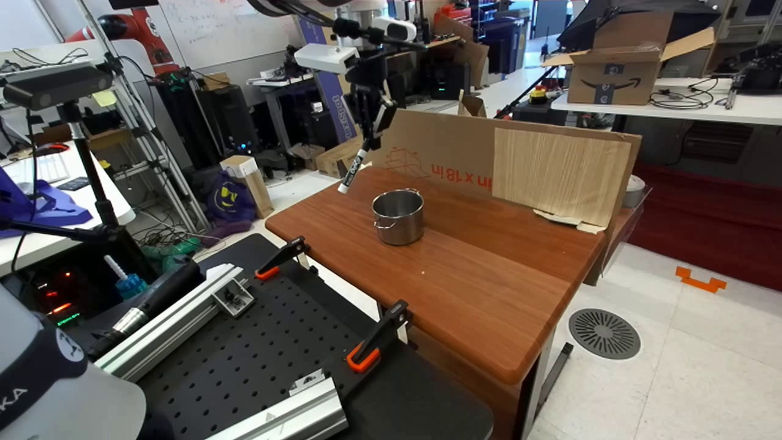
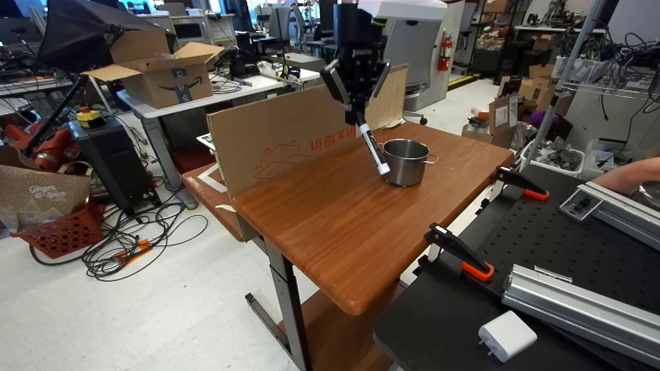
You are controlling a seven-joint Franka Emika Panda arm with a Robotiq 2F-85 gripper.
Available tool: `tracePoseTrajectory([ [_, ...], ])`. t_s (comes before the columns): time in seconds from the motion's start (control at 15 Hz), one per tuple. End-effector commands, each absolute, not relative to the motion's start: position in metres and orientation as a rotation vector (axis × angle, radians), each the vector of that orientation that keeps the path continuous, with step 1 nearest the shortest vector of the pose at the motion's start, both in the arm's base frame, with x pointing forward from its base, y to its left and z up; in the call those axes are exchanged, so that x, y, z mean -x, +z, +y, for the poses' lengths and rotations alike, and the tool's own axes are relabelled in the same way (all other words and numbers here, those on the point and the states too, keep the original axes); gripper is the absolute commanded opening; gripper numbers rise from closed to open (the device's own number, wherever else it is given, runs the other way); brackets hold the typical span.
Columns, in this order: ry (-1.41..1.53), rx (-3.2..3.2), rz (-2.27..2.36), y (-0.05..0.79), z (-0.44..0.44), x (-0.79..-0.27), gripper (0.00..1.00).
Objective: Place the marker on the desk
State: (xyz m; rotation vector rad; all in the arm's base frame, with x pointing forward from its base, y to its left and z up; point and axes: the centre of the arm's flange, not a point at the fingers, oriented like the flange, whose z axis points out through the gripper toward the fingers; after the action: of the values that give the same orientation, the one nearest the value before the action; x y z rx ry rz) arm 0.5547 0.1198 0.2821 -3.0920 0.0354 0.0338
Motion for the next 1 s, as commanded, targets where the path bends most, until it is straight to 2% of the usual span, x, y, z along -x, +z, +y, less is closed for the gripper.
tracePoseTrajectory([
  [0.0,0.070,3.113,0.003,0.261,0.141,-0.562,0.05],
  [0.93,0.101,3.167,-0.007,0.190,0.190,-0.613,0.05],
])
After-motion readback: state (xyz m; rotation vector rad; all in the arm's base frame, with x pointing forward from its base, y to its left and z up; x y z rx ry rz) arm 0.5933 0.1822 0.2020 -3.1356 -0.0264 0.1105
